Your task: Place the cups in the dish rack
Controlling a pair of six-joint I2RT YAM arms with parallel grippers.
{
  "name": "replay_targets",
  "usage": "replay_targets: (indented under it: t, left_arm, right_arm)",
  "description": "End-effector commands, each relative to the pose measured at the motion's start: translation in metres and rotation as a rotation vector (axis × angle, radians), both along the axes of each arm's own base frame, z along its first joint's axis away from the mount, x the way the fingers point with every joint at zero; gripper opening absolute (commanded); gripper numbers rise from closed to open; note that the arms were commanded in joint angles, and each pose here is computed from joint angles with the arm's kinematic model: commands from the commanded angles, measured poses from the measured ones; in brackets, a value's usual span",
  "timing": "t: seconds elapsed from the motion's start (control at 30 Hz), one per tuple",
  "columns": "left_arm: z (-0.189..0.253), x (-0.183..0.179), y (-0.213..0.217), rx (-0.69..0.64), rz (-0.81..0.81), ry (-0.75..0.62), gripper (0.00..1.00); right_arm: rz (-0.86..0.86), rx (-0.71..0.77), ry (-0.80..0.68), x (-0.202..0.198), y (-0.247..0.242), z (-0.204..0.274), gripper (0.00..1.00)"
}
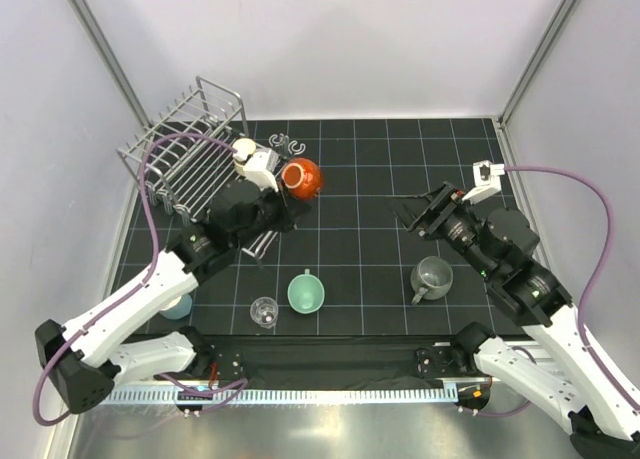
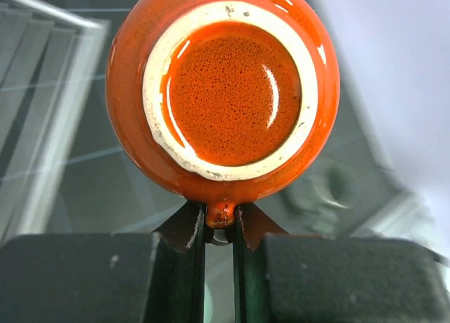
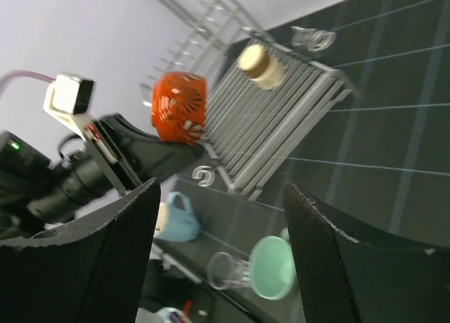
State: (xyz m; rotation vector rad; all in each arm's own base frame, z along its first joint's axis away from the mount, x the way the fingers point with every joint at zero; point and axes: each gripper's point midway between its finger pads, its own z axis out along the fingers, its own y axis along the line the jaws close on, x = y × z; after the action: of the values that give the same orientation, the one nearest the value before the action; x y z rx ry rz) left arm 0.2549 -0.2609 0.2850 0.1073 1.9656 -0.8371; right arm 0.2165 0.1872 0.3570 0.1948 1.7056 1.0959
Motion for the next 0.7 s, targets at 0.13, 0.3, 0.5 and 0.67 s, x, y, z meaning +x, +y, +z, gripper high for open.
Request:
replay_targets:
  t: [0.13,0.3,0.5,0.67]
  left_arm:
    - [-0.030,0.085,0.083,0.309,0.306,0.007,0.00]
    - [-0.063,0.132,0.088,0.372,0.343,0.083,0.00]
    - [-0.096,0.178,0.092,0.455,0.408,0.154,0.00]
    - [-0.121,0.203,0.094,0.527,0.443,0.190,0.00]
  right_arm:
    - [-0.171,-0.370,0.073,-0.002,-0.055,-0.041,0.72]
    - [-0.165,-0.395,0.069,-0.001,-0.055,-0.043,0.72]
    - [-0.156,-0.415,0.066,0.001,-0.053,-0.046,0.72]
    - [-0.148,-0.426,0.067,0.002,-0.052,-0.049,0.72]
